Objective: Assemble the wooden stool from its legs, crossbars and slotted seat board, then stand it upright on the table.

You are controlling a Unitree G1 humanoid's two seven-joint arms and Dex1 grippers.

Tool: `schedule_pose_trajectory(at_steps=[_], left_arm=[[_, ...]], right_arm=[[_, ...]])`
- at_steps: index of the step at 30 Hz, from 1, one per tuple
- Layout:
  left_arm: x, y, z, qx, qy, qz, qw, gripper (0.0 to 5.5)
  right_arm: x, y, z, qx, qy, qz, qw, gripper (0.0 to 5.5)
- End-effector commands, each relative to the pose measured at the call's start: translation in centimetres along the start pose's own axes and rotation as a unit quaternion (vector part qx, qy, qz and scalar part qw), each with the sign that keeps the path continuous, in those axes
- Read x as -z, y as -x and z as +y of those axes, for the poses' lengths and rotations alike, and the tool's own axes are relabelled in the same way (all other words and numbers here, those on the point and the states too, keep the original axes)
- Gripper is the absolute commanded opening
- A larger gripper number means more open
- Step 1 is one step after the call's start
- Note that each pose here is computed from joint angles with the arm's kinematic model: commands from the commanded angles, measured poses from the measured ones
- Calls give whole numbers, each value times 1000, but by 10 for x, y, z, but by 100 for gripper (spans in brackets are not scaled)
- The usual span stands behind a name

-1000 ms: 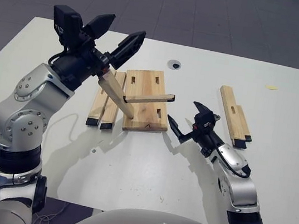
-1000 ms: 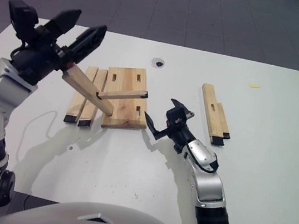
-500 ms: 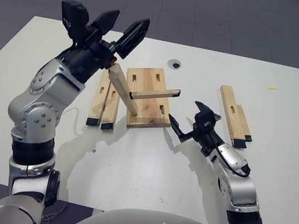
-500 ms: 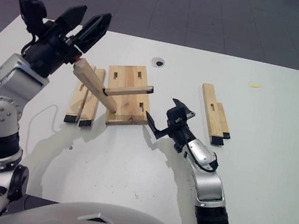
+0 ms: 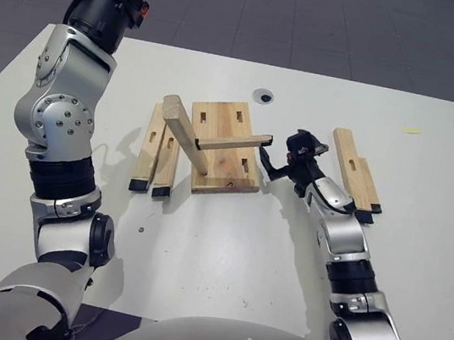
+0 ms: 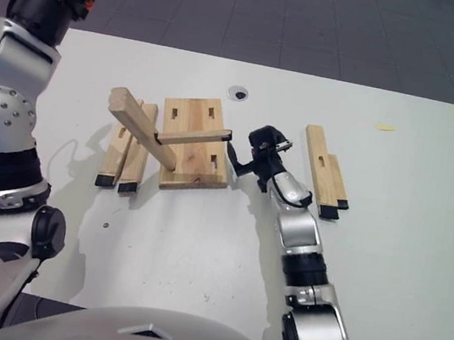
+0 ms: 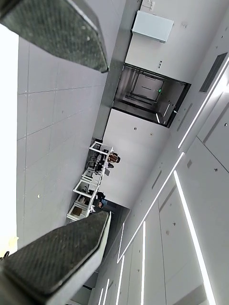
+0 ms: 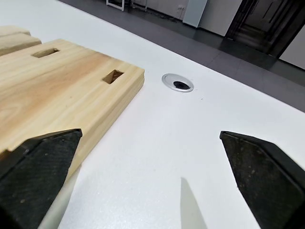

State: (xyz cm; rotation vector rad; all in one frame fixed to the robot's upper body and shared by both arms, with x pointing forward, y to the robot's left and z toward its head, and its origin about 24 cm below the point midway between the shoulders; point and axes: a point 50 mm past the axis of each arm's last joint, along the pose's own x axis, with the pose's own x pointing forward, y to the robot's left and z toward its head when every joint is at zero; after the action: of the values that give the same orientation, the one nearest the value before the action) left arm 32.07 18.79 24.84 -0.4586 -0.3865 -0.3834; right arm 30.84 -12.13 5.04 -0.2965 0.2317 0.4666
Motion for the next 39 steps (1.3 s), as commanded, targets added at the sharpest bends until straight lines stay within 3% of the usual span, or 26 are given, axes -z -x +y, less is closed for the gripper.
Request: schedule_pose_trajectory(at_steps=[1,5,11,16,19,33,39], left_arm=[[0,3,2,-7,-18,10,1000,537],[-8,13,31,-76,-58,7,995,537],[0,36,64,-136,-100,50,984,537],[22,86,102,-147,-211,246,935,537],[32,109,117,-153,-238,321,904,537],[91,125,109,-45,-234,481,844,537],[92,128,121,-76,-255,490,830,537]], right_arm=[[22,1,5,-54,42,69,995,540],[20,20,30,-148,18,51,988,540],[12,42,36,-150,-34,5,988,540],[21,70,12,-91,-91,-8,992,540],[31,88,4,-68,-120,4,990,540],[34,91,18,-60,-136,13,989,540],[33,89,19,-52,-134,13,989,540]])
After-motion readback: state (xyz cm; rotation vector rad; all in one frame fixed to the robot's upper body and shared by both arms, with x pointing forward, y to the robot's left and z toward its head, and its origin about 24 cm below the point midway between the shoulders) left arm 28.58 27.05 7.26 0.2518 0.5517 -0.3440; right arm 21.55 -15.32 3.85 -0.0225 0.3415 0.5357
